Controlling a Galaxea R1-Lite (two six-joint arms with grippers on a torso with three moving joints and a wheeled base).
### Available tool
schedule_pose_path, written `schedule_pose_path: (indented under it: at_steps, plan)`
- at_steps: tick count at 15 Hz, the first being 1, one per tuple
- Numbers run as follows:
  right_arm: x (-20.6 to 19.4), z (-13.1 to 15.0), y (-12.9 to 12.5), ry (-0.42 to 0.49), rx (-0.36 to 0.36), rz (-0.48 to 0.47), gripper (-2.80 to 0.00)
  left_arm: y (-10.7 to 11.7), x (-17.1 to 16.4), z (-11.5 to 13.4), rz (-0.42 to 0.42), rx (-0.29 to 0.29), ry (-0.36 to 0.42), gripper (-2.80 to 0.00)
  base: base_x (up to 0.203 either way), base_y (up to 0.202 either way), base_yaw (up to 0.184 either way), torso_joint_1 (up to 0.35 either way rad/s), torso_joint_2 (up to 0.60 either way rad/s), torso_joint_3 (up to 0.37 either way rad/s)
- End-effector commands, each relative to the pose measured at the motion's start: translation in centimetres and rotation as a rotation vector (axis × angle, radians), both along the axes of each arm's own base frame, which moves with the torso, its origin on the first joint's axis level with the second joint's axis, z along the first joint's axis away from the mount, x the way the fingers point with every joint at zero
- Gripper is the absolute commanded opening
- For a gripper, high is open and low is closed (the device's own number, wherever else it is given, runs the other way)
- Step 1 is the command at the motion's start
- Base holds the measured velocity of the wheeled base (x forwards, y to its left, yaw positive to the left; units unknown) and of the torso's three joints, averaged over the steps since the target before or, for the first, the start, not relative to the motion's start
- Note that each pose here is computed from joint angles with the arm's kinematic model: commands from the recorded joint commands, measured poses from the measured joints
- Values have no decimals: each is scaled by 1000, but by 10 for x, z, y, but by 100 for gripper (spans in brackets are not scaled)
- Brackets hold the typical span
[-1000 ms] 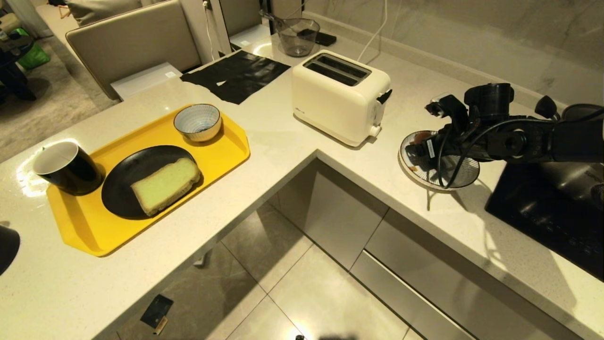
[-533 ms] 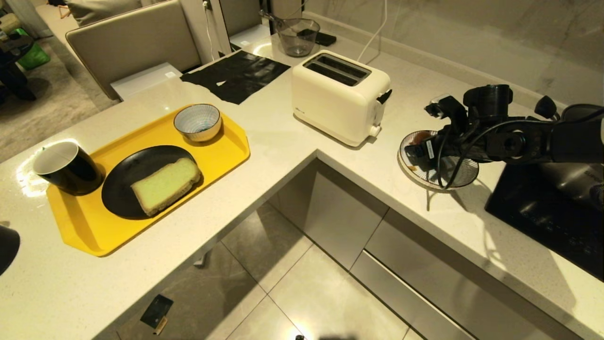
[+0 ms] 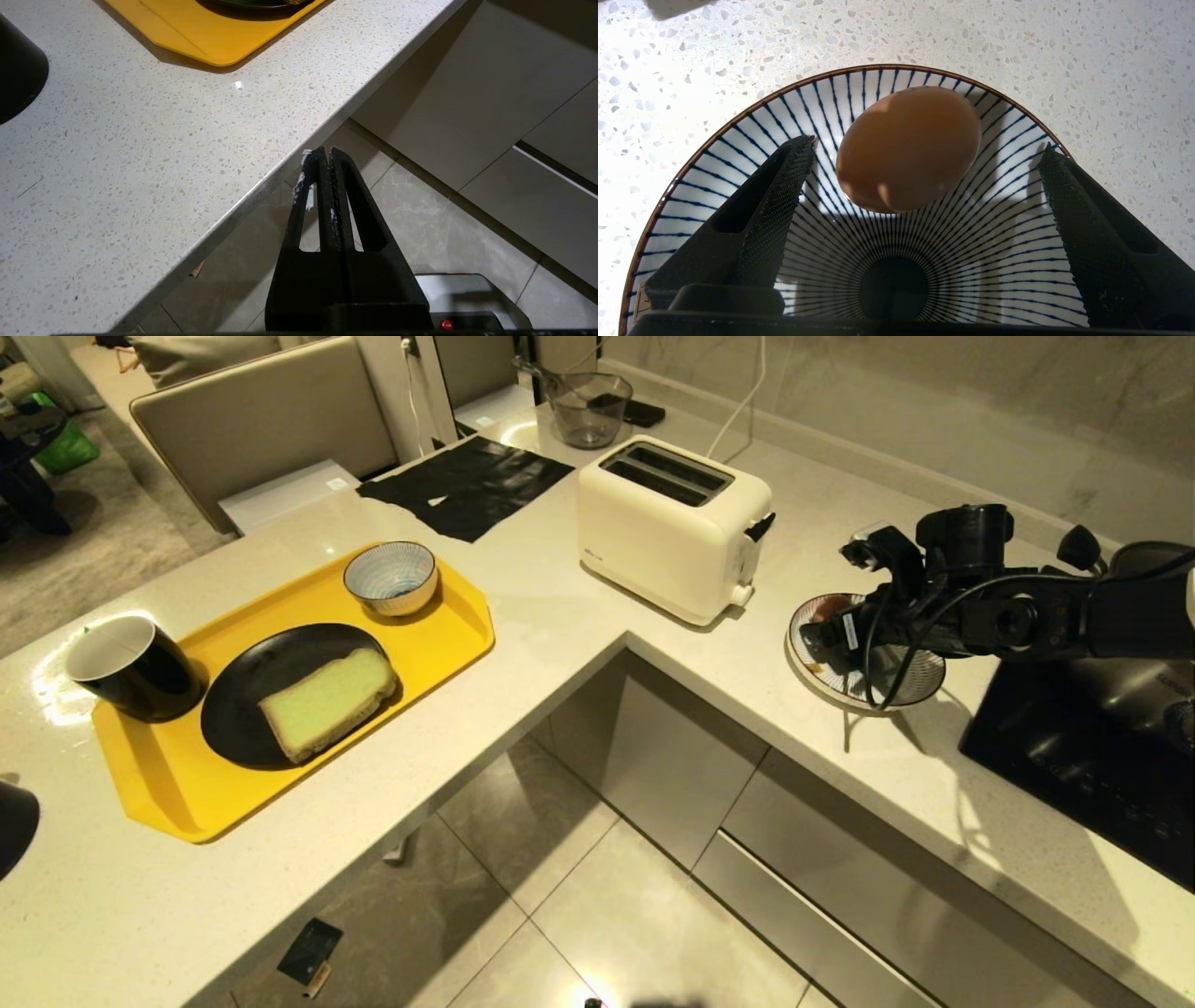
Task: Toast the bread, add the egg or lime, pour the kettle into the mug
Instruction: Pick up the egg
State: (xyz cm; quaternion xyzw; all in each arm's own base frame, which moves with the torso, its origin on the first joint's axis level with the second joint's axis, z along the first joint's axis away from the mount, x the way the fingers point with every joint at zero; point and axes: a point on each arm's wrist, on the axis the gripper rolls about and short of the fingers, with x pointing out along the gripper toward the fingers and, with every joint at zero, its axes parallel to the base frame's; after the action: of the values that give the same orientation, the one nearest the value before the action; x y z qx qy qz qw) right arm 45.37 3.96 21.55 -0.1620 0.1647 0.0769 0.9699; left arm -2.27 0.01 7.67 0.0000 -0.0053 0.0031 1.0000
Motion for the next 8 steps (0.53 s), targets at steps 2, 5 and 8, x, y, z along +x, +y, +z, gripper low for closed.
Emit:
schedule_pose_path:
  at_steps: [2, 5, 8]
  plan:
    - [1, -3, 1, 7, -2, 4, 0, 0, 0, 0, 0, 0, 0, -280, 0, 0, 0, 0, 0, 0]
    - [1, -2, 1, 5, -2, 4, 0, 0, 0, 0, -2, 0, 0, -280, 0, 0, 0, 0, 0, 0]
    - [1, -2, 0, 4, 0, 3, 0, 0, 0, 0, 0, 0, 0, -280, 0, 0, 0, 0, 0, 0]
